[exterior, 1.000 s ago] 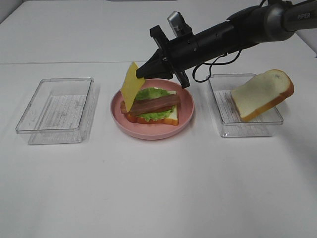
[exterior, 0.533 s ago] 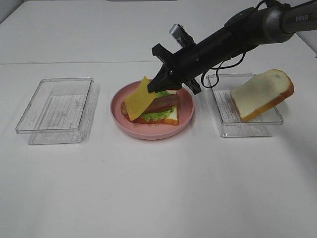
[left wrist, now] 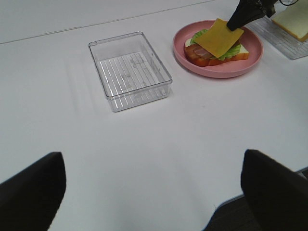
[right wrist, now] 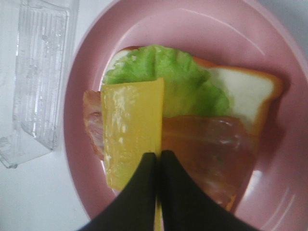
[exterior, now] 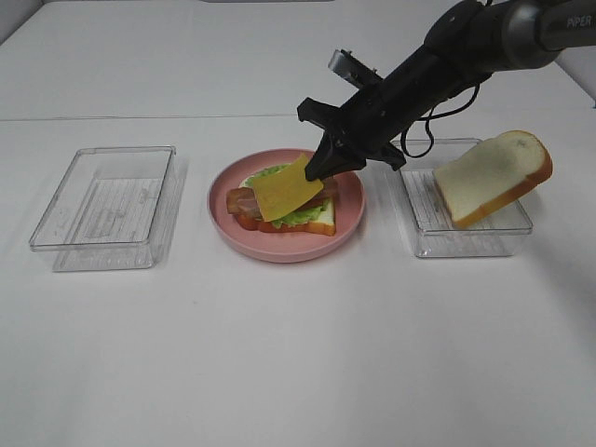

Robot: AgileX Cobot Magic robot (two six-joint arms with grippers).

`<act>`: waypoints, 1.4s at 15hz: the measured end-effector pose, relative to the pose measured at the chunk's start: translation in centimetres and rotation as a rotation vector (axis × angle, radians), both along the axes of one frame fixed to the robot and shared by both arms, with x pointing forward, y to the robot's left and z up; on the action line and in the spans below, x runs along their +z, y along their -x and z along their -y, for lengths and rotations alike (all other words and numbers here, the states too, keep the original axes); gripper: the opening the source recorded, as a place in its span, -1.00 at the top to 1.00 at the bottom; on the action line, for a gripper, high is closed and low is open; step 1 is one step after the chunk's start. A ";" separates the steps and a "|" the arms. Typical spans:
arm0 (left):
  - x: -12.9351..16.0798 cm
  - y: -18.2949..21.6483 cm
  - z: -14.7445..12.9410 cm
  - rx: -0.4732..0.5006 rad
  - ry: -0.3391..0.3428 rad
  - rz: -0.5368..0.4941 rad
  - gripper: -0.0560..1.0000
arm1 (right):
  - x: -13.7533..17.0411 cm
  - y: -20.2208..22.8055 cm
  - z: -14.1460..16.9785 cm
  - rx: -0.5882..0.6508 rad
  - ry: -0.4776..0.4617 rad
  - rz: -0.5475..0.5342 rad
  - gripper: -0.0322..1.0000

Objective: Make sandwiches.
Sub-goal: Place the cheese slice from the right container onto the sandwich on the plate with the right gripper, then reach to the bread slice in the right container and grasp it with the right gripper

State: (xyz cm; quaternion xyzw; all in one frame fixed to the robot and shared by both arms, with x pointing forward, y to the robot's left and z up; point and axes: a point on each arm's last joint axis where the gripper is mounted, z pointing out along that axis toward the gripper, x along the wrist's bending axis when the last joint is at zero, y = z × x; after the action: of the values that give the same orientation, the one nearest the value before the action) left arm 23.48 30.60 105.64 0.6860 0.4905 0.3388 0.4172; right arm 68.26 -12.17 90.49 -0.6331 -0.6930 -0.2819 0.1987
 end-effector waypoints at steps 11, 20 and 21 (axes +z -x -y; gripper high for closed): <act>0.0 0.0 0.0 0.000 0.000 0.001 -0.84 | 1.0 0.1 0.2 0.028 0.018 0.031 -0.59; 0.0 0.0 0.0 0.000 0.000 0.001 -0.84 | 9.8 1.7 5.0 0.057 0.511 0.245 -0.61; 0.0 0.0 0.0 0.000 0.000 0.001 -0.84 | 10.5 1.8 7.3 0.009 0.607 0.213 -0.60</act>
State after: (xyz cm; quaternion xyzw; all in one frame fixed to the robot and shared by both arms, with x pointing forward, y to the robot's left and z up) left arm 23.47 30.61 105.64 0.6858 0.4903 0.3390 0.4175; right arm 66.49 -19.47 100.95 -0.6272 -0.7652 -0.1261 -0.0716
